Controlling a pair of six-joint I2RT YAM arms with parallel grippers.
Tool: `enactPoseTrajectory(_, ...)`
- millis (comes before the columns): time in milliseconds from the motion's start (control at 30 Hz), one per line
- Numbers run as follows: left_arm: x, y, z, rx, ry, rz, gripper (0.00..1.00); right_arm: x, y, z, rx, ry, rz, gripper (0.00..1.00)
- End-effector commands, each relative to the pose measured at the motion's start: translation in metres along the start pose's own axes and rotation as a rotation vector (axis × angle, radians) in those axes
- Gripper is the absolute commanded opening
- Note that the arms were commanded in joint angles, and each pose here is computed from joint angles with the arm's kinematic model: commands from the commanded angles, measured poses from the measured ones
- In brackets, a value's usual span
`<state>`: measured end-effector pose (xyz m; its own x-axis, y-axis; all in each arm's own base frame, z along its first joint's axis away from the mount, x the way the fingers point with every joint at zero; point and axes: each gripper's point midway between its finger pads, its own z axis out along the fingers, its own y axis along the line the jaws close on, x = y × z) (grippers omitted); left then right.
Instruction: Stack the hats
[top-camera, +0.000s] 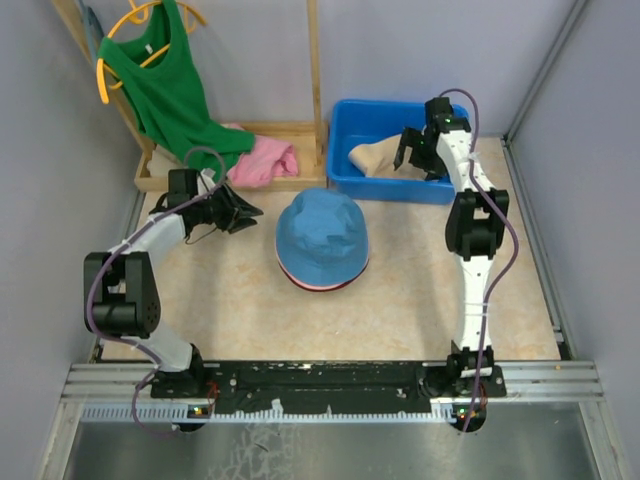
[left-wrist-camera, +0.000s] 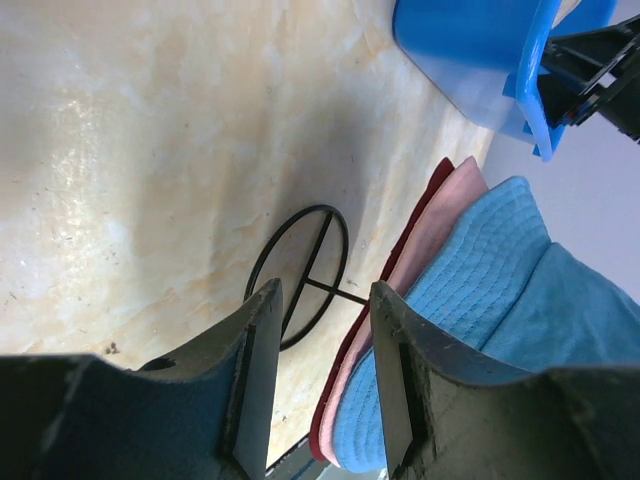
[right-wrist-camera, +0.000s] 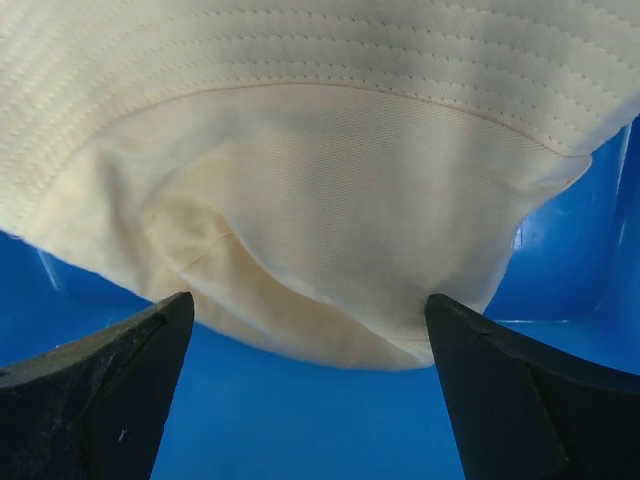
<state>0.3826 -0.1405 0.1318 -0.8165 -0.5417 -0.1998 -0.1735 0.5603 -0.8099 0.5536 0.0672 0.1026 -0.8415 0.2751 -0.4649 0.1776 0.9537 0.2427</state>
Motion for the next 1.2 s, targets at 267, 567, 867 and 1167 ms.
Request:
enactPoseTrajectory(267,-0.019,0.0,-0.004,-0.002,-0.032,-0.009,0.45,0.013,-0.013,0.038,0.042,0.062,-0.015,0.99)
enactPoseTrajectory(567,-0.021,0.005,-0.013,-0.026,-0.053,-0.012,0.42,0.021,-0.008,0.062,0.055,0.073,-0.013,0.87)
enactPoseTrajectory(867,-0.031,-0.015,-0.029,-0.027,-0.085,0.042,0.25,-0.02,-0.001,0.007,0.078,-0.079,-0.018,0.0)
enactPoseTrajectory(1167,-0.061,-0.095,-0.072,0.077,-0.173,0.202,0.21,-0.06,0.026,-0.113,-0.086,-0.262,0.021,0.0)
